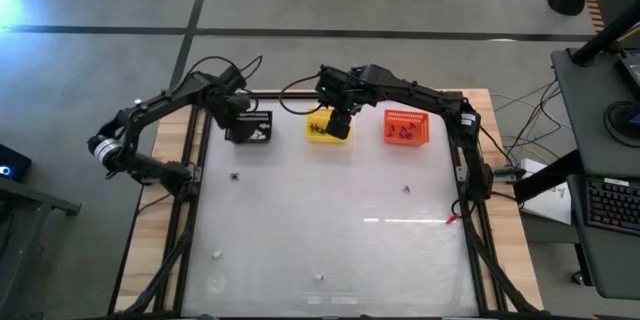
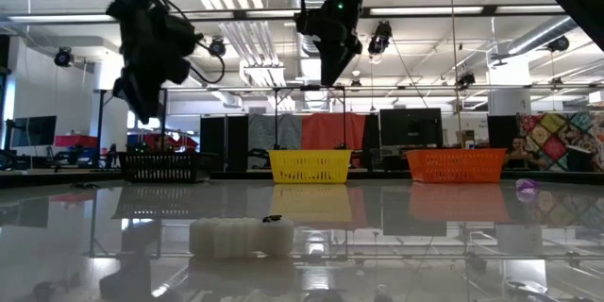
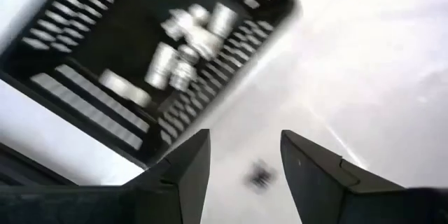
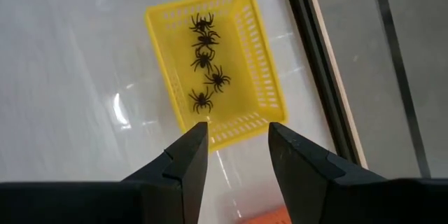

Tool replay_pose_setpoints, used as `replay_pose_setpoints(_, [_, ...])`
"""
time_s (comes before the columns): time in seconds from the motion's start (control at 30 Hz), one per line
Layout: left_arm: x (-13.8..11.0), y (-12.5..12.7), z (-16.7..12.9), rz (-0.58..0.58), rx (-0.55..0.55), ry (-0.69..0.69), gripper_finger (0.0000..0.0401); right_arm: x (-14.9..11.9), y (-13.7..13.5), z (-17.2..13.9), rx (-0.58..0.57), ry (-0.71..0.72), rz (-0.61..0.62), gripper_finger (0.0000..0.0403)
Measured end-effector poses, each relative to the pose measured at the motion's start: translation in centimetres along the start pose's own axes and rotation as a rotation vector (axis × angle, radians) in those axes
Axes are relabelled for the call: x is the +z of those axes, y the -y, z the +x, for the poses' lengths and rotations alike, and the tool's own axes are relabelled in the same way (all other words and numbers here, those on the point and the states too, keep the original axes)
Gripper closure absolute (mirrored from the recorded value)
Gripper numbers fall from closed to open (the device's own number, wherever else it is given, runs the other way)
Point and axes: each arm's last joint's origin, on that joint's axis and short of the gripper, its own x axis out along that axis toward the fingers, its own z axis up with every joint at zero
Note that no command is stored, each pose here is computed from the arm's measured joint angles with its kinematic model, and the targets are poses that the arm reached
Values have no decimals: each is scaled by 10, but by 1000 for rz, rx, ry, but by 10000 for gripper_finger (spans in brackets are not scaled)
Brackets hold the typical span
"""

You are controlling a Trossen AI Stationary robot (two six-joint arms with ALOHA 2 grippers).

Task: Sort Halloween decoration
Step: Put the black spider toy into the yellow basket

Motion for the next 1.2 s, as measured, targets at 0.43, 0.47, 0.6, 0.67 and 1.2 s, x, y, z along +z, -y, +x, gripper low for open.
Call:
replay_pose_setpoints(0.43, [-48, 42, -20, 92, -26, 60, 243, -4, -1, 9, 2, -33, -4, 258])
replay_pose_setpoints(0.47, [-51, 44, -18, 107, -27, 60, 243, -4, -1, 9, 2, -32, 0, 257])
replay_pose_setpoints(0.6, [-62, 52, -2, 144, -38, 42, 243, -4, -1, 9, 2, -32, 24, 259])
replay_pose_setpoints(0.67, [-68, 55, 8, 168, -38, 23, 243, -4, -1, 8, 1, -30, 48, 261])
replay_pose_setpoints(1.2, [-72, 55, 49, 93, 48, -106, 243, -6, -2, 4, -1, -44, 243, 264])
